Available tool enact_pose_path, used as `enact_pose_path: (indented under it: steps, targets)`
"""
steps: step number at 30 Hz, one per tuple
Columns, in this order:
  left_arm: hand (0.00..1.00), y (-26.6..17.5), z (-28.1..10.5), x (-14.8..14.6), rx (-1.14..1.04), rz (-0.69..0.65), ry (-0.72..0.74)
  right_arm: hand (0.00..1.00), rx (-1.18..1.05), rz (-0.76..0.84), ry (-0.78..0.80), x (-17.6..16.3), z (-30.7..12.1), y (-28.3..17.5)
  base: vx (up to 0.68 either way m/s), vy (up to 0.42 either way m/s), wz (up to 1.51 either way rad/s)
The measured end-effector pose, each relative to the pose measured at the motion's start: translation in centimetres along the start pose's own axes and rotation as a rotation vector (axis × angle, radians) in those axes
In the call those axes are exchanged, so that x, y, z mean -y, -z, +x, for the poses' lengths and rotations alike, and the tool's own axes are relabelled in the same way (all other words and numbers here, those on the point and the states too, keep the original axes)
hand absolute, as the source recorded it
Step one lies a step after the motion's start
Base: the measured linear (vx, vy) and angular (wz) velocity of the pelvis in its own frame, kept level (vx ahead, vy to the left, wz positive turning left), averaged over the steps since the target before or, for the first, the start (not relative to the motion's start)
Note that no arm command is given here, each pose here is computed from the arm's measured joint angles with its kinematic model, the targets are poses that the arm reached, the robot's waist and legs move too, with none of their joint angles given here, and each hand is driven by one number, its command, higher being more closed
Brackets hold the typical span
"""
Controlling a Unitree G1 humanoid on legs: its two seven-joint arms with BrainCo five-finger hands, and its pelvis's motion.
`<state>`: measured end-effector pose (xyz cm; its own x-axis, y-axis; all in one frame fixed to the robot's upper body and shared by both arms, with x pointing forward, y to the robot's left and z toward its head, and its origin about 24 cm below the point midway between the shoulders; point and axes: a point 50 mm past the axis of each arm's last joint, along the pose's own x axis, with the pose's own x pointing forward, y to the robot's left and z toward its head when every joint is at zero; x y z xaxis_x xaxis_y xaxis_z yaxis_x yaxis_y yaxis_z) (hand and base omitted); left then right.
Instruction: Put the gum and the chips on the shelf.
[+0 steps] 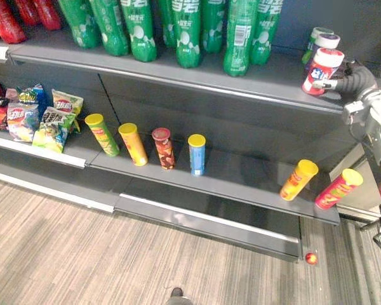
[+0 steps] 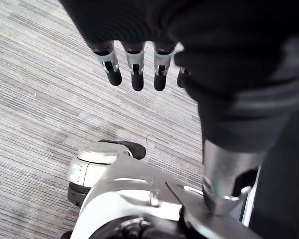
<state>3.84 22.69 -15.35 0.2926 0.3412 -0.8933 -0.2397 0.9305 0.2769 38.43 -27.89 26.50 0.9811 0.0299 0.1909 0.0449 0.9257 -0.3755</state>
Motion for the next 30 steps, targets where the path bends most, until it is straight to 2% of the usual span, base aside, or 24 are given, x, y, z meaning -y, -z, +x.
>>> enact_pose_path:
  steps: [30]
  targets:
    - [0.00,-0.12,0.03,-0.03,0.008,0.000,-0.001,0.00,0.046,-0.010,0.038,-0.06,0.02,-0.75,0.00,0.001,-0.01]
